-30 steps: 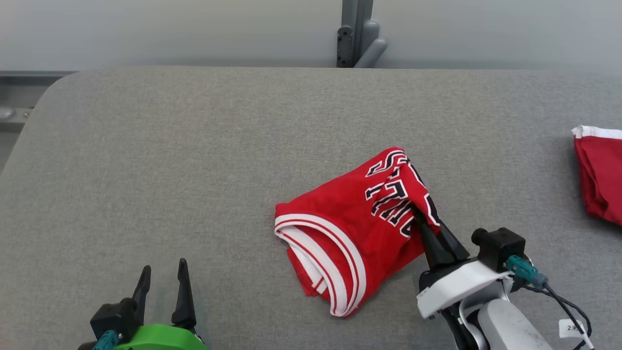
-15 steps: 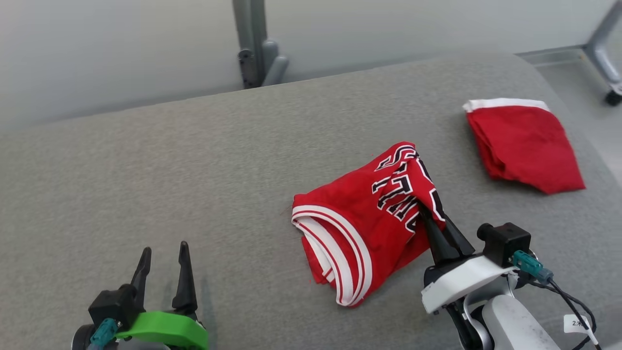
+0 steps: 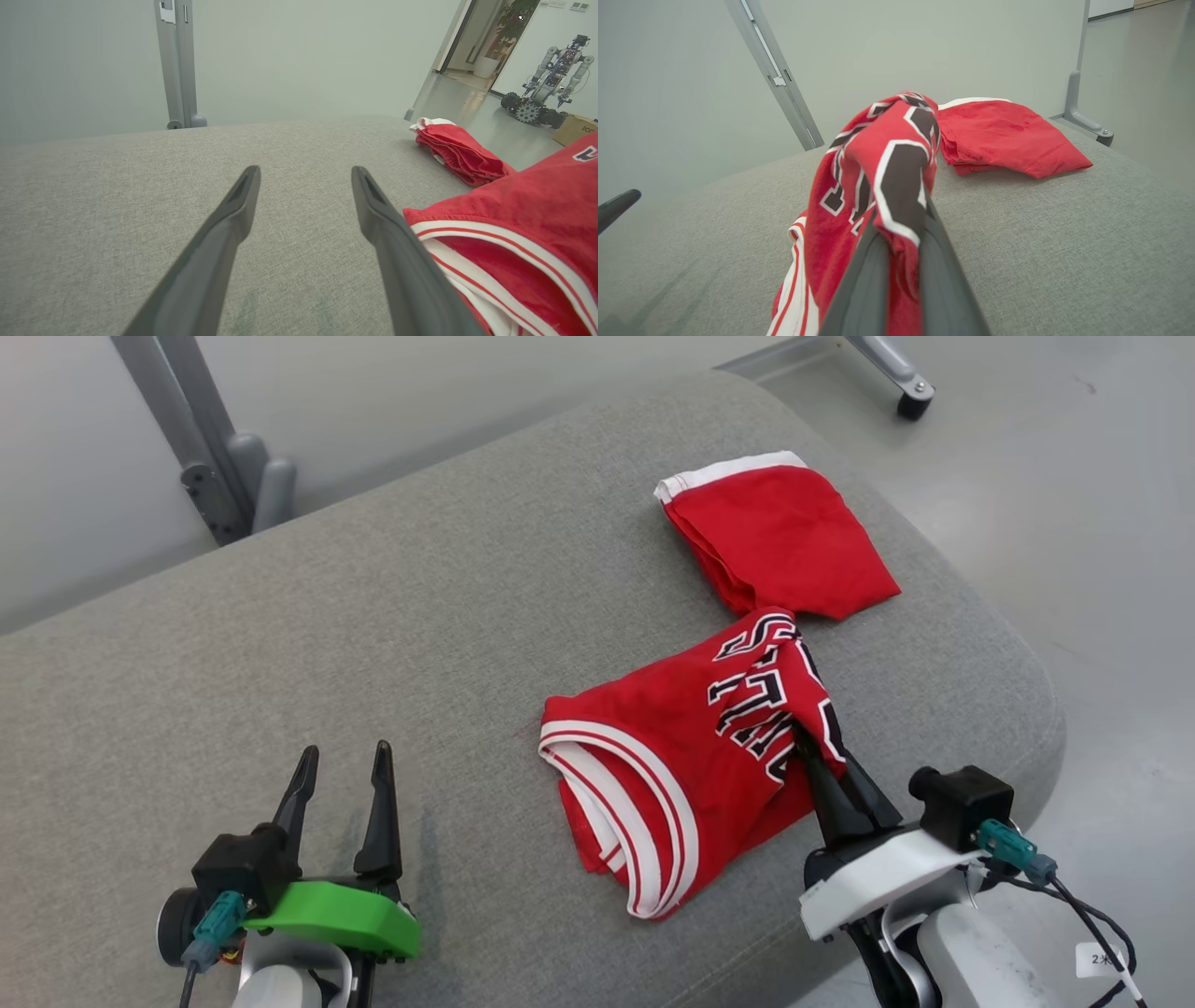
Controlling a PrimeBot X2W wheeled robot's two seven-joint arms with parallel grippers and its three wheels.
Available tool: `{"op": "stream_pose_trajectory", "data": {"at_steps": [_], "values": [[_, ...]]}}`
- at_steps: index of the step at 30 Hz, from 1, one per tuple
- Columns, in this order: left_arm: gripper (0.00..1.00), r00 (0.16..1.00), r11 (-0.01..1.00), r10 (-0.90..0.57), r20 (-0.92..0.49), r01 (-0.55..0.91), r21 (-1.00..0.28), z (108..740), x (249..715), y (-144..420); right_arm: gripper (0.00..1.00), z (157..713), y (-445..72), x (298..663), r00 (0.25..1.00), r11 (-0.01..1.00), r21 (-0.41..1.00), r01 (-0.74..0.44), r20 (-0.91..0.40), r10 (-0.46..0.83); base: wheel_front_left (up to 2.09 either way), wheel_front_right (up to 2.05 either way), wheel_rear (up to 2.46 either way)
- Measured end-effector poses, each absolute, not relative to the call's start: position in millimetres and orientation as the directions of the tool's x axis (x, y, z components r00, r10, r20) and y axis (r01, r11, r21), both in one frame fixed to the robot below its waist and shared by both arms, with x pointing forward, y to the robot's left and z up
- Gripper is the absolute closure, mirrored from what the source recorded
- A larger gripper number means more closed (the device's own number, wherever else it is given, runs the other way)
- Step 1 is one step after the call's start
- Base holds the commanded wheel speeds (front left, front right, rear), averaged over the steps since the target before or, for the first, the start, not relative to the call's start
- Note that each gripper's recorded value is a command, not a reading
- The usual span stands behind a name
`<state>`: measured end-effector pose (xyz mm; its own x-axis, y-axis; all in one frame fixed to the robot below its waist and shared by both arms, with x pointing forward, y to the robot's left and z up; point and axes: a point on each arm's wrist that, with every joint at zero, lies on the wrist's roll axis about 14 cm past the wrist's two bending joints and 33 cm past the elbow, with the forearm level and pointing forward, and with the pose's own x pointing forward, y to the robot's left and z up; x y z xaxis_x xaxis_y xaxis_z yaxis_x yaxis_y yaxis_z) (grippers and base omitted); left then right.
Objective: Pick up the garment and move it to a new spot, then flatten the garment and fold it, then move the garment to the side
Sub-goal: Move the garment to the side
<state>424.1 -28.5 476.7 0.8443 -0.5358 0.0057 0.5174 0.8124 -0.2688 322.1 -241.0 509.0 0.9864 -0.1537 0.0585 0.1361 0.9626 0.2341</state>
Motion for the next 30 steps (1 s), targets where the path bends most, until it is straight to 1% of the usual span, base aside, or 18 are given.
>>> {"op": "stream_pose_trajectory", "data": {"at_steps": [2,5,10,13,17,20,25,26,30], "values": [[0.00,0.834,0.803,-0.551,-0.005,0.529,-0.274,470.9,426.2,-35.4,1.00,506.3,-241.5,324.2,0.987,0.966,0.219,0.138,0.046,-0.152,0.00,0.00,0.00],[0.00,0.829,0.800,-0.560,-0.021,0.533,-0.274,462.0,429.5,-38.3,1.00,512.4,-238.4,341.1,0.992,0.979,0.173,0.104,0.052,-0.114,0.00,0.00,0.00],[0.00,0.846,0.824,-0.532,-0.041,0.505,-0.258,451.9,438.1,-23.6,1.00,537.9,-246.0,386.6,0.993,0.994,0.094,0.057,0.099,-0.067,0.00,0.00,0.00],[0.00,0.865,0.845,-0.500,-0.050,0.474,-0.246,447.5,443.2,-7.8,1.00,557.9,-260.6,416.3,0.987,0.995,0.065,0.071,0.140,-0.079,0.00,0.00,0.00],[0.00,0.895,0.881,-0.440,-0.077,0.413,-0.231,436.3,448.0,20.0,1.00,564.5,-289.5,445.2,0.977,0.987,0.073,0.143,0.148,-0.153,0.00,0.00,0.00],[0.00,0.912,0.903,-0.397,-0.103,0.368,-0.222,426.9,448.9,39.3,1.00,556.3,-321.6,454.1,0.965,0.973,0.053,0.227,0.120,-0.232,0.00,0.00,0.00],[0.00,0.927,0.924,-0.351,-0.131,0.320,-0.210,415.5,450.3,60.8,1.00,525.8,-376.2,449.1,0.923,0.924,0.019,0.382,0.033,-0.383,0.00,0.00,0.00],[0.00,0.927,0.924,-0.351,-0.131,0.320,-0.210,415.5,450.3,60.8,1.00,525.8,-376.2,449.1,0.923,0.924,0.019,0.382,0.033,-0.383,0.00,0.00,0.00],[0.00,0.934,0.935,-0.326,-0.144,0.296,-0.193,409.5,451.7,72.8,1.00,498.4,-405.7,438.4,0.879,0.881,-0.031,0.473,-0.045,-0.474,0.00,0.00,0.00]]}}
